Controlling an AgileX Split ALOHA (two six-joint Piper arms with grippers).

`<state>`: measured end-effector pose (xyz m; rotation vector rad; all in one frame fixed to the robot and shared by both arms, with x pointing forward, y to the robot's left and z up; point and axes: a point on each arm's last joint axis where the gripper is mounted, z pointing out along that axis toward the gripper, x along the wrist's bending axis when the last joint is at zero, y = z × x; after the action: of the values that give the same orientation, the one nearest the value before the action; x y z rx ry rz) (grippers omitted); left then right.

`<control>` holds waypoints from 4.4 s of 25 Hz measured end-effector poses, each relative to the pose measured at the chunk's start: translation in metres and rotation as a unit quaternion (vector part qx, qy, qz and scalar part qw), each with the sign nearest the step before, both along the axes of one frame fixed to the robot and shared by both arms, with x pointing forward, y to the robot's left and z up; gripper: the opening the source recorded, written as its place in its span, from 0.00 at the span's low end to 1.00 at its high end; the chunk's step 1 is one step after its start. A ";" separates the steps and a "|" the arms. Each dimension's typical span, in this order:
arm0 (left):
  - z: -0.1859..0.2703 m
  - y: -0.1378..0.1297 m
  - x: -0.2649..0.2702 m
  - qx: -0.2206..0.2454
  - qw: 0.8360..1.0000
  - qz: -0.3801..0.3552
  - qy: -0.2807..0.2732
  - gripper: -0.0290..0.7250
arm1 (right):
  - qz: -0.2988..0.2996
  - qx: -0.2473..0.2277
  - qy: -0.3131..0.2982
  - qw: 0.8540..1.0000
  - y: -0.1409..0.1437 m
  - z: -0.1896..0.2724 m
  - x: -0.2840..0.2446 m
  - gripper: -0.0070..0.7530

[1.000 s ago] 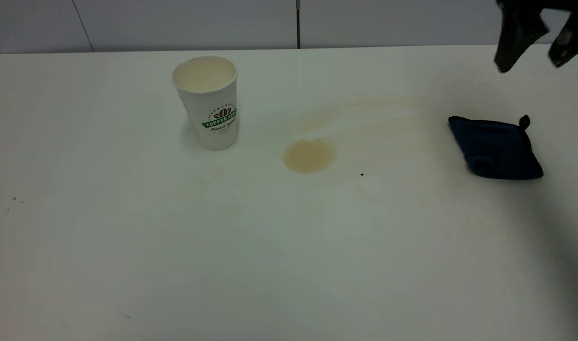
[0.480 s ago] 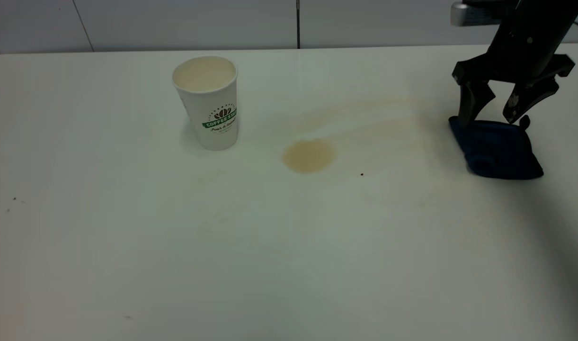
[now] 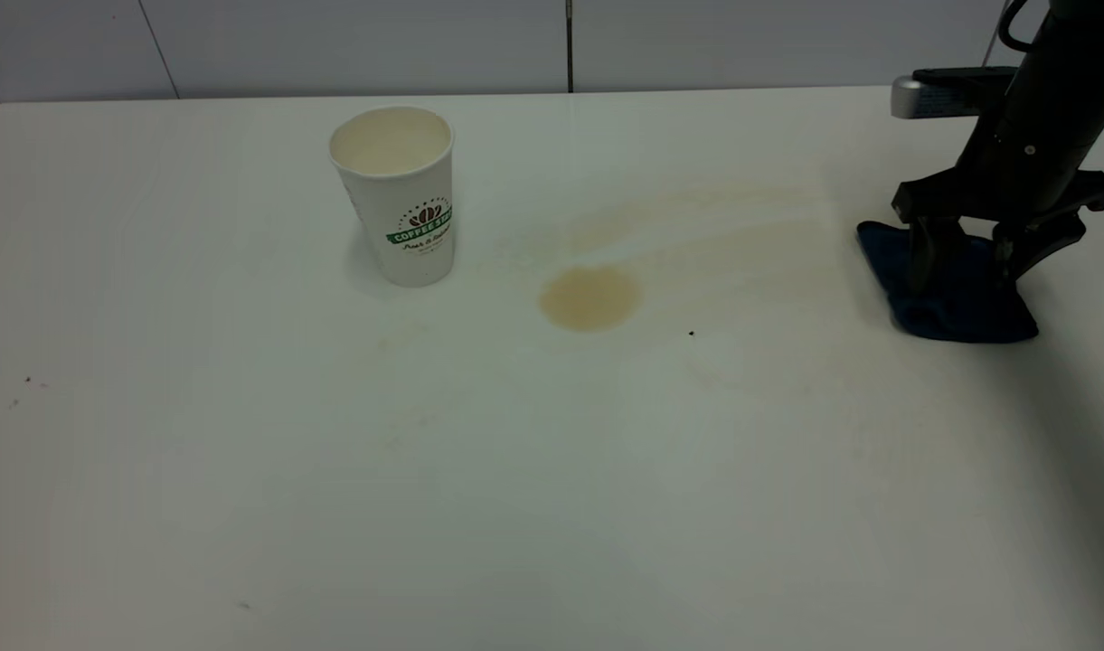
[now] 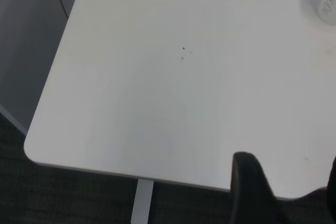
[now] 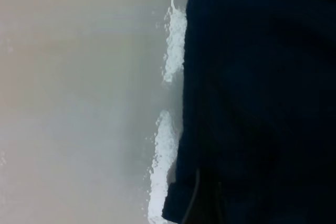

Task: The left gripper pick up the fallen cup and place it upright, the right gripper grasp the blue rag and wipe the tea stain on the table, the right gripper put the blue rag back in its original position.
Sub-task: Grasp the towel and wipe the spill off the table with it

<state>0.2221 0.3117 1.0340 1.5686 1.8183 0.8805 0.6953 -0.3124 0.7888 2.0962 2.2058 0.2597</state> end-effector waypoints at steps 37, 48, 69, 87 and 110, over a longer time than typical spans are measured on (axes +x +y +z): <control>0.000 0.000 0.000 0.001 1.000 0.000 0.000 0.55 | 0.175 0.119 -0.064 0.975 0.269 -0.017 -0.056 0.09; 0.000 0.000 0.000 0.000 1.000 0.000 0.000 0.55 | 0.112 0.108 -0.146 0.977 0.243 -0.022 -0.028 0.09; 0.000 0.000 0.000 0.000 1.000 0.000 0.000 0.55 | -0.054 0.053 -0.135 0.988 0.006 -0.024 0.040 0.09; 0.000 0.000 0.000 0.001 1.000 0.000 0.000 0.55 | 0.220 0.105 -0.085 0.966 0.274 -0.023 -0.038 0.09; 0.000 0.000 0.000 0.000 1.000 0.000 0.000 0.55 | -0.116 0.074 -0.043 0.990 -0.004 -0.019 0.028 0.09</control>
<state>0.2221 0.3117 1.0340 1.5692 1.8179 0.8807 0.7234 -0.3160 0.7695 2.3432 1.9277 0.4991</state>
